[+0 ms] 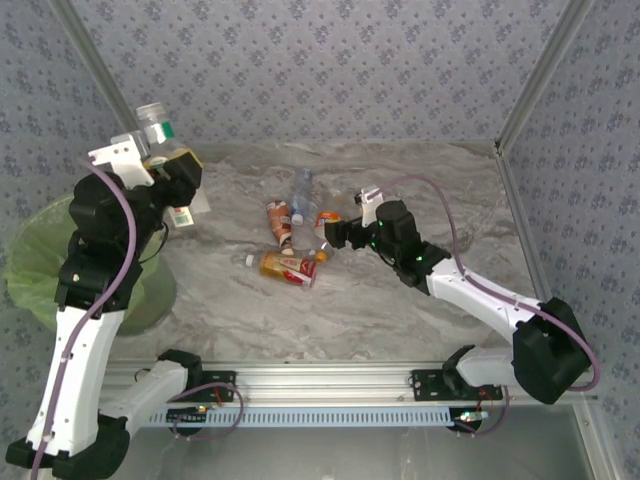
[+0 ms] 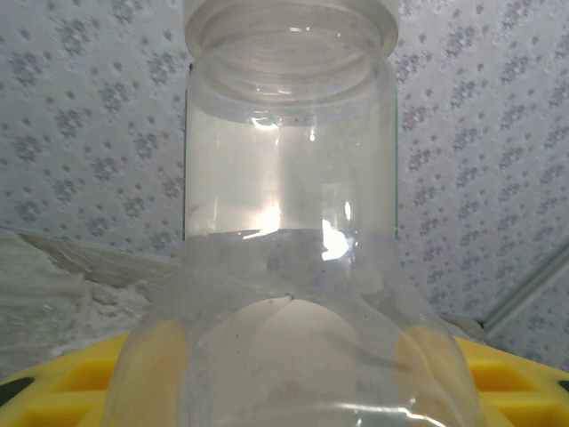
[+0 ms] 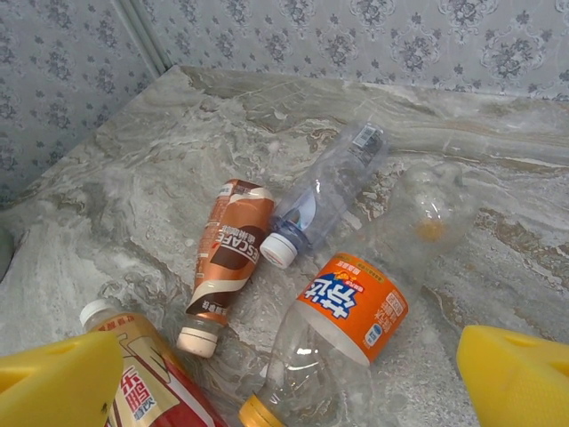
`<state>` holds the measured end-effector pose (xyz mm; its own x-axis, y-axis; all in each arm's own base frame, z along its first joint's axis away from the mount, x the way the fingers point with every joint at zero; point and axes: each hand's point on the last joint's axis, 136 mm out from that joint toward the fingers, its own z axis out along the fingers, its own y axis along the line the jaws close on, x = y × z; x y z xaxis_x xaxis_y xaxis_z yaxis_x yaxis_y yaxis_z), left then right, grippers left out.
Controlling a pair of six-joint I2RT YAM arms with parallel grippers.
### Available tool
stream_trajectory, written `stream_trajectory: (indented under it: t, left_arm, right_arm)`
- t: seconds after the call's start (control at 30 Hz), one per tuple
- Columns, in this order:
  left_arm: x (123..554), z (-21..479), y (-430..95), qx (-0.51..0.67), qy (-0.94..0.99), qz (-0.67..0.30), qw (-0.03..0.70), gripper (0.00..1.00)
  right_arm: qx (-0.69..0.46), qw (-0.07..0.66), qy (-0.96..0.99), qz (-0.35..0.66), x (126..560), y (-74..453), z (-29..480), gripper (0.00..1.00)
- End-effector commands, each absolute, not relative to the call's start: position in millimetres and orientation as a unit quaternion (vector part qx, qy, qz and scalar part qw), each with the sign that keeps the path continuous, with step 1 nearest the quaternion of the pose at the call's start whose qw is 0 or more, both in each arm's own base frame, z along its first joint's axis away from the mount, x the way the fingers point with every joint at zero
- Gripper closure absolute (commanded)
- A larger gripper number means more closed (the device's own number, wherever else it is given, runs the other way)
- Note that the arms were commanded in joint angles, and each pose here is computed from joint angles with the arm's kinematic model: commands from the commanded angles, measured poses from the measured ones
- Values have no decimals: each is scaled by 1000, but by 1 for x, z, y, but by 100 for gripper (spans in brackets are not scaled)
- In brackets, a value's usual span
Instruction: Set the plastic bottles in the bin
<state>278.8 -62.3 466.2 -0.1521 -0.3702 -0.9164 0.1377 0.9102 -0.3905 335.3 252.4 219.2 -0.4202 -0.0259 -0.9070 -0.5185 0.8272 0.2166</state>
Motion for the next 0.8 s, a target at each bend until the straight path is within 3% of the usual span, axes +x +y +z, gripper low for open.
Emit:
stream_trajectory:
  t: [0.0,0.37,0.77]
  left_arm:
    - [272,491,-45,-86,711,-157,680,65]
    - [251,498,20,-164,696,-7,699,65]
    - [224,465,95,-267,688,197,645,65]
  right_arm:
    - [-183,522,796,244,337,261,233,1]
    - [-188,522,797,239,335,262,232,1]
    - [-193,521,797,236,332,263,234,1]
